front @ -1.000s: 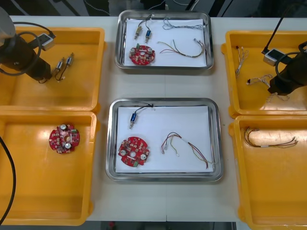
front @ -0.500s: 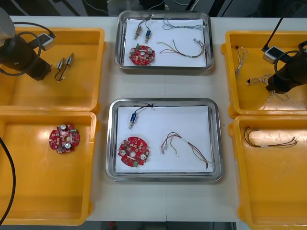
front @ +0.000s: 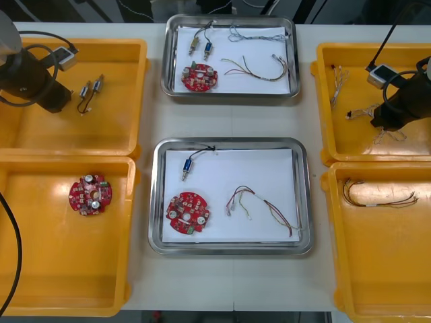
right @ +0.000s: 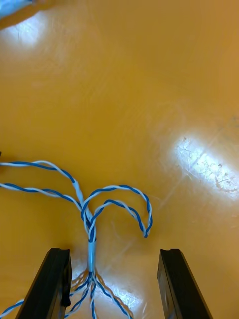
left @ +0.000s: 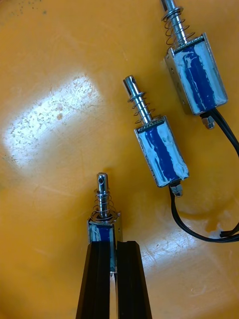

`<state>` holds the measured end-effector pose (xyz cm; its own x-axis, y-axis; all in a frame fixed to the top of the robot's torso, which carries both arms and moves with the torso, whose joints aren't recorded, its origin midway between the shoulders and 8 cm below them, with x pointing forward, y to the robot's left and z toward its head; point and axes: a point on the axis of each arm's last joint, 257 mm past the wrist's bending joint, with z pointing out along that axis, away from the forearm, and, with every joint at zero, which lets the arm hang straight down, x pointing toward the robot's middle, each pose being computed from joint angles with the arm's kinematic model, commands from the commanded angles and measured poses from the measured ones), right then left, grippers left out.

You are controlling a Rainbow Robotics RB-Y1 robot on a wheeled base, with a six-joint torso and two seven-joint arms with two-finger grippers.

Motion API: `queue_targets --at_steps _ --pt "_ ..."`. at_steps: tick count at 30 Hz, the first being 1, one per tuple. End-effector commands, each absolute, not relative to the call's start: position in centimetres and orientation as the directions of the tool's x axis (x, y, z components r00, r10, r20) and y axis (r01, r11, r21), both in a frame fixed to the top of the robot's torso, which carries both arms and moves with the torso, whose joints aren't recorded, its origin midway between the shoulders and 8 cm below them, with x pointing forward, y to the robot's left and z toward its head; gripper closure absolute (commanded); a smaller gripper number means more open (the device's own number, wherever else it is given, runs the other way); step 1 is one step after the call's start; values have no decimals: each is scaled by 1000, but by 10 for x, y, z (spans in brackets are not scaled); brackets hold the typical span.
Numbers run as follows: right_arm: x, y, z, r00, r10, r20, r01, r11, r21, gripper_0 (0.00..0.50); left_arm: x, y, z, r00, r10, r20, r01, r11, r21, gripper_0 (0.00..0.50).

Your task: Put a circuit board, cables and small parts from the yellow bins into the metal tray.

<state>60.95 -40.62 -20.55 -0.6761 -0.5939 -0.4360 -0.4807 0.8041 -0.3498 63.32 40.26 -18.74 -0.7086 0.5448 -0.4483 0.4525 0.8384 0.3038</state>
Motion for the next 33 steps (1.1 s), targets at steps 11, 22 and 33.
queue_targets --at_steps 11,22,33 --pt "616 -392 -217 -673 -561 -482 -455 828 -329 0 617 414 -132 -709 549 -444 463 836 295 500" --pt "607 -403 -237 -690 -546 -475 -438 838 -327 0 602 424 -92 -706 563 -429 466 826 317 500" --pt "600 -405 -251 -704 -528 -475 -430 849 -306 0 597 430 -75 -707 556 -438 452 831 324 500"
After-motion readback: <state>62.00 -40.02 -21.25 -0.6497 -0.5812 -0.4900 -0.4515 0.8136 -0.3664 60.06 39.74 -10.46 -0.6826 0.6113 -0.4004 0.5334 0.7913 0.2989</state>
